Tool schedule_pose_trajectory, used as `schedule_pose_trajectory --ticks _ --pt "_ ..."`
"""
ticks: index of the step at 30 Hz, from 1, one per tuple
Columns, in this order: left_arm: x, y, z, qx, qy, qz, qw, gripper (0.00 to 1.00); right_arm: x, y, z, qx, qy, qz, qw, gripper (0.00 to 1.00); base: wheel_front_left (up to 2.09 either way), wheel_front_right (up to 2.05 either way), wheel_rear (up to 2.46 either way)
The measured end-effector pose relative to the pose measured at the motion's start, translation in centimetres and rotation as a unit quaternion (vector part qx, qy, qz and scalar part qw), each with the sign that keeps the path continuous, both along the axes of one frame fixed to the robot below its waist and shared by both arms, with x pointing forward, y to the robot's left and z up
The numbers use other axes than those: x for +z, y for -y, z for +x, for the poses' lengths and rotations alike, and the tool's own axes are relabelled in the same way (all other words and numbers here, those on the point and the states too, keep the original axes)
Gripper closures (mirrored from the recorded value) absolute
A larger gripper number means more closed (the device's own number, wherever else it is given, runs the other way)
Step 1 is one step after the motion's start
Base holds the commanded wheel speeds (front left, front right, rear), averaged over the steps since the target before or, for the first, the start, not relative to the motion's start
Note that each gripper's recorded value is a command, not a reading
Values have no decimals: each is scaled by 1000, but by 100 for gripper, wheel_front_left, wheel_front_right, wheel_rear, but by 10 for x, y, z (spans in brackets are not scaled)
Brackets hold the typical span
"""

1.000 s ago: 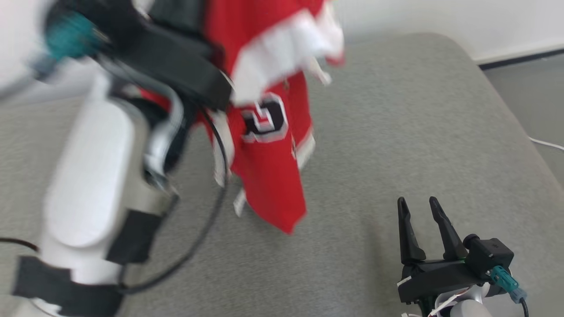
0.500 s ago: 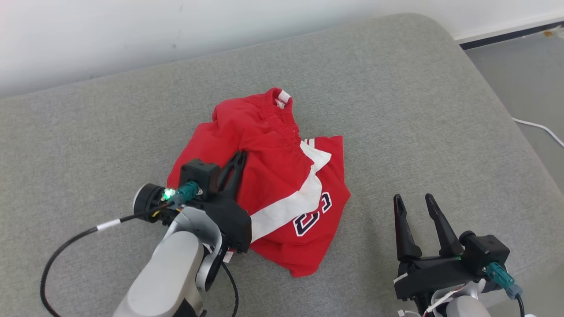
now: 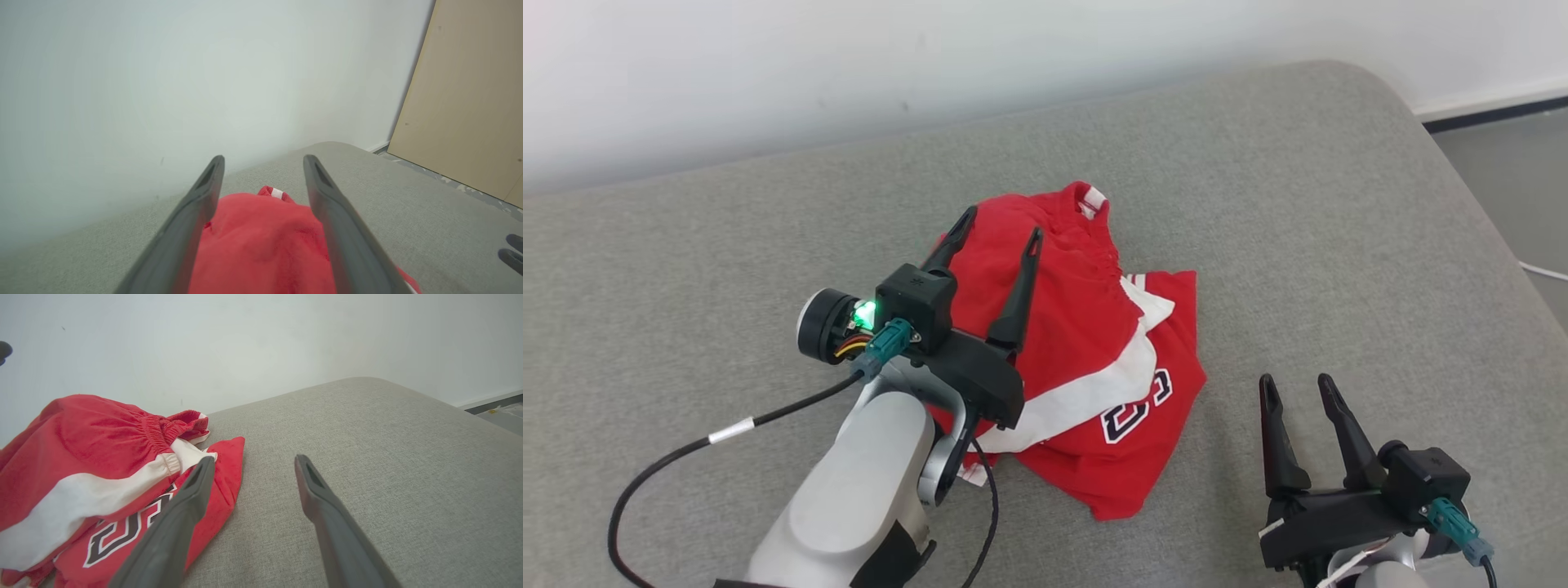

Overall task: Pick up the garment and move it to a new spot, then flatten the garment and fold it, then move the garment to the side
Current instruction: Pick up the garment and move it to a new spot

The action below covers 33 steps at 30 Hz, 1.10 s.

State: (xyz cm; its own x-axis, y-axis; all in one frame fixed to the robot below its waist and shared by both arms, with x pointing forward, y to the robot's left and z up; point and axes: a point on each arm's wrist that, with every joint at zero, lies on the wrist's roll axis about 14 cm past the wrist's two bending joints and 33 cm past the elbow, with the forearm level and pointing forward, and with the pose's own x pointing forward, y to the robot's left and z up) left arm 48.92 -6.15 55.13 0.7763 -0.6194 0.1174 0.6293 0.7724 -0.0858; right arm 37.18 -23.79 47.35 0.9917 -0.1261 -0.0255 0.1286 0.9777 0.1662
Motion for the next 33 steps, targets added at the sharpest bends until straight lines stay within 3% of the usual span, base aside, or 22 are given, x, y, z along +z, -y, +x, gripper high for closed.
schedule_pose_trajectory --ticks 7,17,29,30,32,33 --pt "18 -20 -12 28 23 -9 999 0 6 -13 2 19 9 3 1000 0 0 0 0" --pt "-42 -64 -41 72 -53 21 996 0 3 -24 6 36 4 7 999 0 0 0 0" --pt "-104 -52 -83 40 -150 46 987 0 1 -24 5 36 -3 5 999 0 0 0 0" --pt "-106 -50 -84 36 -153 49 986 7 1 -23 5 36 -3 5 999 0 0 0 0" --pt "-108 -49 -83 37 -156 44 986 92 2 -21 4 33 -4 4 999 0 0 0 0" --pt "-109 -47 -84 34 -156 47 986 100 2 -20 3 32 -3 4 999 0 0 0 0"
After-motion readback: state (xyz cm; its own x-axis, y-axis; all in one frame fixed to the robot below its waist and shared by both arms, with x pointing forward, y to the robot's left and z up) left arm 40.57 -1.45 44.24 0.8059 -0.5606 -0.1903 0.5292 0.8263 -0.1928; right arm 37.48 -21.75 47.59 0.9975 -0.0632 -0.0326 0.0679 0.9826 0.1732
